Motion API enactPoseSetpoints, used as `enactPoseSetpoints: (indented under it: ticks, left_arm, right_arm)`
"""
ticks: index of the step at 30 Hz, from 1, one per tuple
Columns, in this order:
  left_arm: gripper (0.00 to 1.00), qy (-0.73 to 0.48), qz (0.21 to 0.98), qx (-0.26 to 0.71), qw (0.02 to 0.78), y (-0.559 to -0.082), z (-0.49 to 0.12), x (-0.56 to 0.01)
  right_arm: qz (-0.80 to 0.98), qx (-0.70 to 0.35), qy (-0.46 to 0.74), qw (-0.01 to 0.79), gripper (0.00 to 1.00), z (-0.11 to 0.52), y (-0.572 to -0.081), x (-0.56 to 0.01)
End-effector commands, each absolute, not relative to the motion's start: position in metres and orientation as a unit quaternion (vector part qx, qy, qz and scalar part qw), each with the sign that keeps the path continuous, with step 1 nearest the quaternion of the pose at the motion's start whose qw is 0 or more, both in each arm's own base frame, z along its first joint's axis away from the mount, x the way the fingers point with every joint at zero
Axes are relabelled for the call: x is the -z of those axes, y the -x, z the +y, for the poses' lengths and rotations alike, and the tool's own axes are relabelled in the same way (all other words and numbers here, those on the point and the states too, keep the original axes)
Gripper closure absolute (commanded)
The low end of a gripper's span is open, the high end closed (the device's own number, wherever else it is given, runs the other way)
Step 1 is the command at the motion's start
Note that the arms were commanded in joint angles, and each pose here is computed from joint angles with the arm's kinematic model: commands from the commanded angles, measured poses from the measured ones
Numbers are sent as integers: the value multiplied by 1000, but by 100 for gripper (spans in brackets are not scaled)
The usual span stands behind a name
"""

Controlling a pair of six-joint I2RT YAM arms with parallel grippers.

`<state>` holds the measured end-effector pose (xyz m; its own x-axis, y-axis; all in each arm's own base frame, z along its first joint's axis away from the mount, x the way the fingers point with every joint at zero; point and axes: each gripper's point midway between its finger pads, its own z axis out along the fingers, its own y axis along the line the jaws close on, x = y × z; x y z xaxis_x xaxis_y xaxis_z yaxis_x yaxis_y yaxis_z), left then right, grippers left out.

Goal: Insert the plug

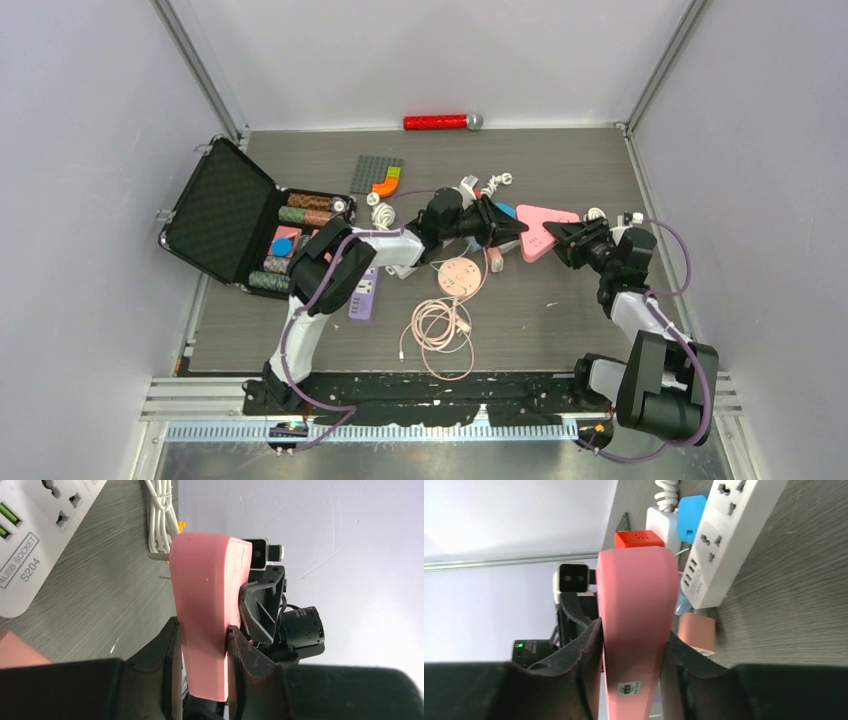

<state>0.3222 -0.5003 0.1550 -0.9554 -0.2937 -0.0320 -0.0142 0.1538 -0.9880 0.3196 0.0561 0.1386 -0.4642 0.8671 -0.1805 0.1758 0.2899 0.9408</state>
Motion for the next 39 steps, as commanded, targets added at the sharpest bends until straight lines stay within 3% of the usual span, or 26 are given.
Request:
enactPoseSetpoints:
  ticks: [1, 3, 5, 9, 17, 39]
  left_arm:
    - [87, 75, 727, 669, 135, -320, -499, -192]
    - [62, 69, 742, 650, 150, -323, -496, -183]
    - [45, 60, 760, 624, 171, -328, -489, -173]
    - [32, 46, 789, 572, 219, -337, -468, -154]
    - [29, 48, 809, 530, 251, -342, -441, -141]
    - [30, 51, 805, 537, 247, -339, -439, -144]
  right_arm:
    - [703, -491, -337, 389, 78, 58, -326, -154]
    - [702, -493, -339, 387, 89, 58, -327, -156]
    - [703, -491, -345, 382, 94, 57, -328, -155]
    - [701, -491, -354, 378, 95, 55, -334, -156]
    - [701, -488, -377, 359, 95, 51, -348, -147]
    - [700, -461, -460, 293, 94, 43, -362, -96]
